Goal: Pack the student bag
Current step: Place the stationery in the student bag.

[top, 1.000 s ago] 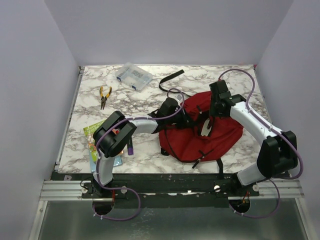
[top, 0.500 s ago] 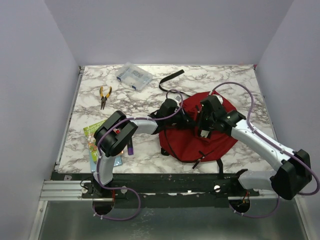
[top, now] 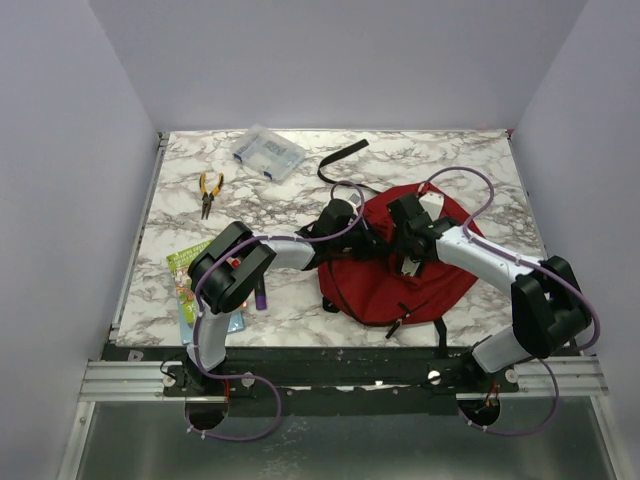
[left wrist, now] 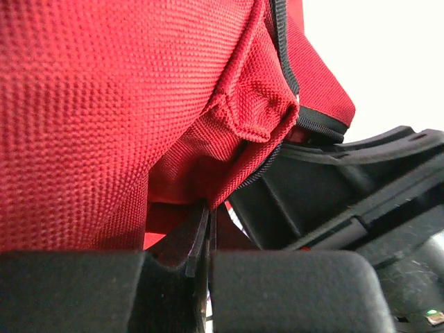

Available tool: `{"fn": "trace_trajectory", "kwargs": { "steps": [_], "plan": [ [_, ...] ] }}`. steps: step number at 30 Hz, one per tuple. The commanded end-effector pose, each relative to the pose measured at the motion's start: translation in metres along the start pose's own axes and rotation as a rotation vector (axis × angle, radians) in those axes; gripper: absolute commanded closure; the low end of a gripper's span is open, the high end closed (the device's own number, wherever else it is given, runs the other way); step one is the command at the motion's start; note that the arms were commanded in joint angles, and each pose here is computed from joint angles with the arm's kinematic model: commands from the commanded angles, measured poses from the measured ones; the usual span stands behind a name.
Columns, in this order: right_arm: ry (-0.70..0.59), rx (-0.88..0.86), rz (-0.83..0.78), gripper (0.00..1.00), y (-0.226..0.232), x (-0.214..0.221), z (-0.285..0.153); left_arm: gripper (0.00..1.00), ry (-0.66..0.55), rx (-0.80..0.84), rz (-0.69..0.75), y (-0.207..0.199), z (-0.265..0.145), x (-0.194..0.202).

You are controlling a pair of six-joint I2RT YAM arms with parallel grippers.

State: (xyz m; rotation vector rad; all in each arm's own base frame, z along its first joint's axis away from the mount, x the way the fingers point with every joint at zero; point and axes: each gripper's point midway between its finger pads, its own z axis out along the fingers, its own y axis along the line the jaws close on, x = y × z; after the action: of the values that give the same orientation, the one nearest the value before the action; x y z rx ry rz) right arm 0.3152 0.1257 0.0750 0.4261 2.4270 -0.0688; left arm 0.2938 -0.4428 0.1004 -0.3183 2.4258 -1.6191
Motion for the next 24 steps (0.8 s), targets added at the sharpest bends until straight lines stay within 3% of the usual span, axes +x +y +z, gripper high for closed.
{"fn": "trace_trajectory", "kwargs": {
  "steps": [1,6,17,21,24],
  "plan": [
    [-0.040,0.099,0.013,0.70,-0.014,0.001,0.017,1.00,0.043,0.003,-0.014,0.006,0.000,0.010],
    [0.010,0.129,-0.012,0.65,-0.026,0.019,0.021,1.00,0.036,0.004,-0.013,0.005,0.000,0.008],
    [0.020,0.108,-0.030,0.42,-0.036,0.032,0.015,1.00,0.037,-0.002,-0.017,0.008,0.002,0.008],
    [0.000,0.121,-0.069,0.42,-0.031,0.030,0.033,1.00,0.040,0.000,-0.018,0.006,-0.001,0.010],
    [-0.016,0.127,-0.115,0.50,-0.028,0.023,0.038,1.00,0.040,-0.011,-0.023,0.011,-0.003,0.012]
  ]
}}
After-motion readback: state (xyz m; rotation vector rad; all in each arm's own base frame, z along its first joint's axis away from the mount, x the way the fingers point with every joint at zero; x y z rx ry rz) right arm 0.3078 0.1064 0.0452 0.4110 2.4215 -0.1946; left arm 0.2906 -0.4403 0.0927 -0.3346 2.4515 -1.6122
